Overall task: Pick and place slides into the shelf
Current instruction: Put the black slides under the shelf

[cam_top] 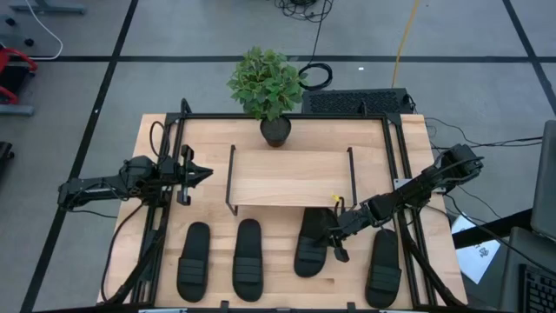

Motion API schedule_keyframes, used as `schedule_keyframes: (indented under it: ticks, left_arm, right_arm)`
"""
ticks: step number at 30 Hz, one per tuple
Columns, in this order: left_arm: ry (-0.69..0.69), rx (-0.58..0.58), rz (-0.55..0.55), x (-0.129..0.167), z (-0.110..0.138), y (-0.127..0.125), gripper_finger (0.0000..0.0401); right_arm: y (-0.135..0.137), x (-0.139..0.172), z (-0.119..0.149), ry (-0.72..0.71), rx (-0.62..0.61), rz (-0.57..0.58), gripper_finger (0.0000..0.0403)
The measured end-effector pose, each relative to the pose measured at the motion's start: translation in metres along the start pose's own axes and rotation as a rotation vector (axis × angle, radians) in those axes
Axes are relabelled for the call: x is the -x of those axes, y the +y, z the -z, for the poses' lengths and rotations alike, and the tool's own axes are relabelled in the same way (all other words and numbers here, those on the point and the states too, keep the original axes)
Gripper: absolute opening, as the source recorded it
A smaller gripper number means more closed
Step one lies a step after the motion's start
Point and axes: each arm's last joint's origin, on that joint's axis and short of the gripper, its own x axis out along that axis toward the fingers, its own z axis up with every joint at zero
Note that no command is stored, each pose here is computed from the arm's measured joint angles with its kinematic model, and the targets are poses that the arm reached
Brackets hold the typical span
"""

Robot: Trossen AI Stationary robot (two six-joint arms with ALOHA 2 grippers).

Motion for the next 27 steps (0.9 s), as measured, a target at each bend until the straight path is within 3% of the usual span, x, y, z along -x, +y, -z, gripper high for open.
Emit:
schedule_keyframes:
  ticks: [5, 15, 23, 27]
  left_arm:
    - [0.0, 0.0, 0.0, 0.0, 0.0, 0.0, 0.0031]
    - [0.0, 0.0, 0.0, 0.0, 0.0, 0.0, 0.0031]
    - [0.0, 0.0, 0.0, 0.0, 0.0, 0.0, 0.0031]
    - [-0.001, 0.0, -0.001, 0.0, 0.0, 0.0, 0.0031]
  right_arm:
    - [0.006, 0.0, 0.001, 0.005, 0.083, -0.063, 0.003]
    - [-0.002, 0.0, -0.003, 0.015, 0.028, -0.107, 0.0043]
    - [-0.004, 0.001, -0.004, -0.014, 0.126, -0.037, 0.0145]
    - [0.001, 0.006, -0.008, -0.042, 0.161, -0.07, 0.0194]
